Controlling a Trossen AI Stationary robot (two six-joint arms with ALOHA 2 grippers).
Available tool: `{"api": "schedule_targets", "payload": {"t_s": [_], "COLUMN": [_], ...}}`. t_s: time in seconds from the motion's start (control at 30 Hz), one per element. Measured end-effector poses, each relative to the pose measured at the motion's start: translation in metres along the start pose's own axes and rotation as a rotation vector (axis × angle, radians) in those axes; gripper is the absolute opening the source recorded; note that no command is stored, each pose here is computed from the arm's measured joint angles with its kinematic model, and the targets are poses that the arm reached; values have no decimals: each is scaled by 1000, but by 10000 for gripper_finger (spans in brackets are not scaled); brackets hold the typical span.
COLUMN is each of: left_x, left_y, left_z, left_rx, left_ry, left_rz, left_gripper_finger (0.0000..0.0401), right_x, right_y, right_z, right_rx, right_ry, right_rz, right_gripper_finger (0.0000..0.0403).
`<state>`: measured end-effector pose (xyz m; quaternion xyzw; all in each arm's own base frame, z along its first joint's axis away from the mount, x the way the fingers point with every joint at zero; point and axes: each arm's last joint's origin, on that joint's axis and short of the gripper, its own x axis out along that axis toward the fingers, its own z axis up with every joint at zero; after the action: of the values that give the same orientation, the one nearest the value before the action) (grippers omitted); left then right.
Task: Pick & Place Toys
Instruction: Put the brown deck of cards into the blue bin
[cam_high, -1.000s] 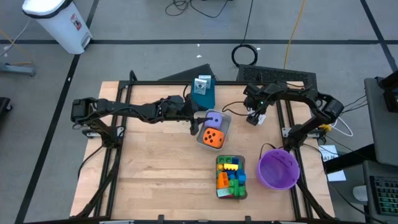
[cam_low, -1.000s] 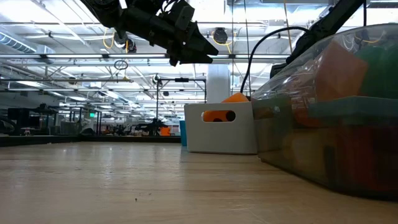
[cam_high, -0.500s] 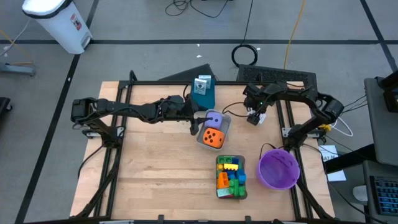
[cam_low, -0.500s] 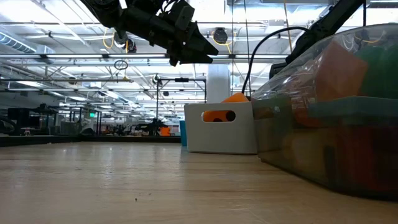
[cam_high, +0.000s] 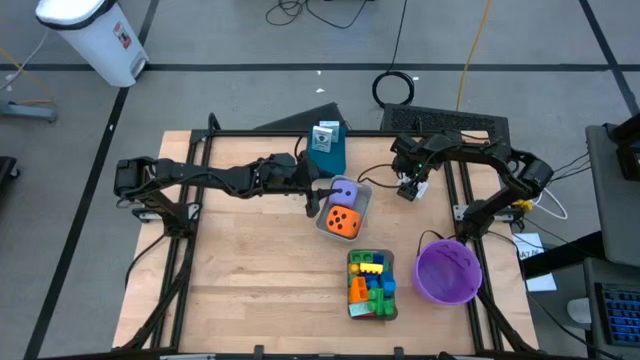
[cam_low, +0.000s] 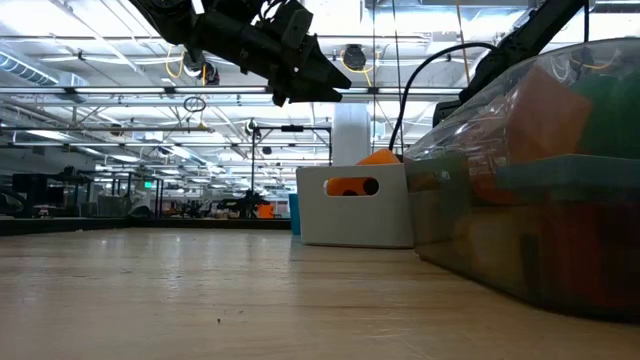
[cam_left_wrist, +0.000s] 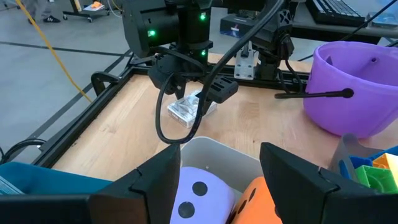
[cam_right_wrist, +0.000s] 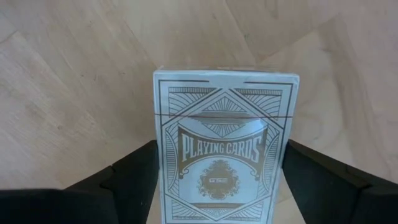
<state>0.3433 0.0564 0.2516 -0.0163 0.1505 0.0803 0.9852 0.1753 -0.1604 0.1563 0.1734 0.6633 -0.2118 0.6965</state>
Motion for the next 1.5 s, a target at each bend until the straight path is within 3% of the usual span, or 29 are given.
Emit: {"api": "schedule_targets", "payload": {"t_s": [0.23, 0.5, 0.7, 0.93, 1.13, 1.5], "left_x": [0, 0, -2, 6, 37, 103], "left_y": [0, 5, 39, 84, 99, 110], "left_z": [0, 3, 16, 21, 24, 29], "left_rx": [-5, -75, -261, -457, -545, -578], "left_ry": [-1, -32, -69, -77, -52, -24], "left_rz": [0, 10, -18, -22, -98, -136], "left_gripper_finger": [228, 228, 228, 228, 227, 227], "right_x": [-7, -39, -66, -89, -101, -106], "right_y": [0, 3, 24, 59, 76, 77], "right_z": [-2, -11, -15, -13, -10, -10], "right_rx": [3, 4, -102, -259, -320, -318], "right_ry": [-24, -176, -342, -547, -672, -695], "right_rz": [-6, -30, -57, -209, -249, -298], "right_gripper_finger": [295, 295, 295, 295, 295, 295]}}
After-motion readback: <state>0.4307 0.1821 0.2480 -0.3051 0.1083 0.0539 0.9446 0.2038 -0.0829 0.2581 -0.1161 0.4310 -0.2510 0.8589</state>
